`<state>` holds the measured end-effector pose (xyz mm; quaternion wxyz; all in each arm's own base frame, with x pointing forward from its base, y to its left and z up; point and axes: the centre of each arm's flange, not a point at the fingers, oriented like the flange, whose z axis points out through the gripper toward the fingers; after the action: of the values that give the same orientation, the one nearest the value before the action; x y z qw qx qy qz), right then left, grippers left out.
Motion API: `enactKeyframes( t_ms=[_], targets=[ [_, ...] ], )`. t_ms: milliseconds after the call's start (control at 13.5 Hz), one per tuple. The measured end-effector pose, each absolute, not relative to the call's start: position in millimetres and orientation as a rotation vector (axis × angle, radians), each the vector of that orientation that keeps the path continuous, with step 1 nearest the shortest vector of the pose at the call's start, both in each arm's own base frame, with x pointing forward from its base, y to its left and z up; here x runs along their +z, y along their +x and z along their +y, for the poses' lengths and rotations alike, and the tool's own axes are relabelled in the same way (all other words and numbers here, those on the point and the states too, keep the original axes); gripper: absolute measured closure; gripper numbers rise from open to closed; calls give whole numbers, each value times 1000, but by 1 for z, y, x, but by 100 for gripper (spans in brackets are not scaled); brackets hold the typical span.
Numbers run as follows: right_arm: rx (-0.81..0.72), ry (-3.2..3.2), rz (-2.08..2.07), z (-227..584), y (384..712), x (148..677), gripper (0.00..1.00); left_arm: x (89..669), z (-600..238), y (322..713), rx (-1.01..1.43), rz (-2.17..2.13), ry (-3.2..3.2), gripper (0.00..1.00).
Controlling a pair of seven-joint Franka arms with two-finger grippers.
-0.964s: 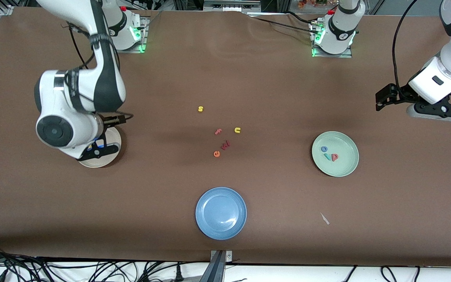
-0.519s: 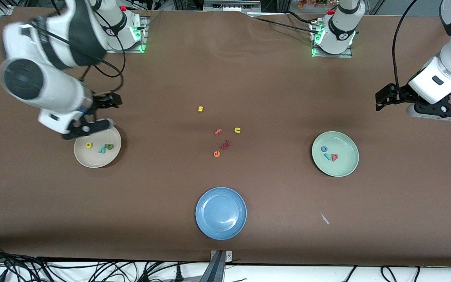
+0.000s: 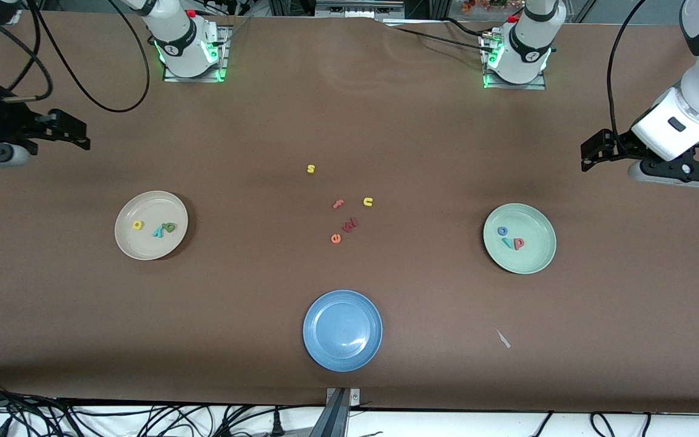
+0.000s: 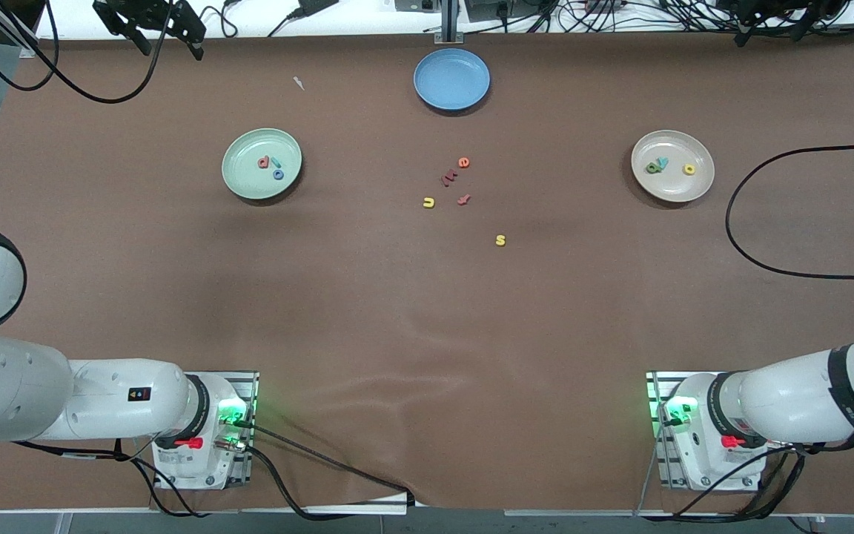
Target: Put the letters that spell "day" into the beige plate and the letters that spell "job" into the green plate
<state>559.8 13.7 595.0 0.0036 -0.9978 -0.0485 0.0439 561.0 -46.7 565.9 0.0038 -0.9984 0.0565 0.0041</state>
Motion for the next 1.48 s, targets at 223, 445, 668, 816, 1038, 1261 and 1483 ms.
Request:
enactKeyframes(
  t_ms=[223,445,668,816,1038,1261,1483],
  targets=[
    [147,-3127,-145,11,560,591,0,566,-47,561,13,177,-3129,0],
    [154,-3127,-135,9,559,587,0,566,-47,561,13,177,-3129,0],
    [153,-3127,-105,4,559,582,0,566,-47,561,13,177,-3129,0],
    [150,-3130,-66,3,559,581,0,566,-47,561,13,178,-3129,0],
    [116,-3132,-64,5,562,582,0,566,-47,561,13,178,-3129,0],
    [58,-3150,-76,7,566,585,0,566,-47,561,13,178,-3129,0],
    [16,-3158,-91,12,569,587,0,566,-47,561,13,179,-3129,0]
  ],
)
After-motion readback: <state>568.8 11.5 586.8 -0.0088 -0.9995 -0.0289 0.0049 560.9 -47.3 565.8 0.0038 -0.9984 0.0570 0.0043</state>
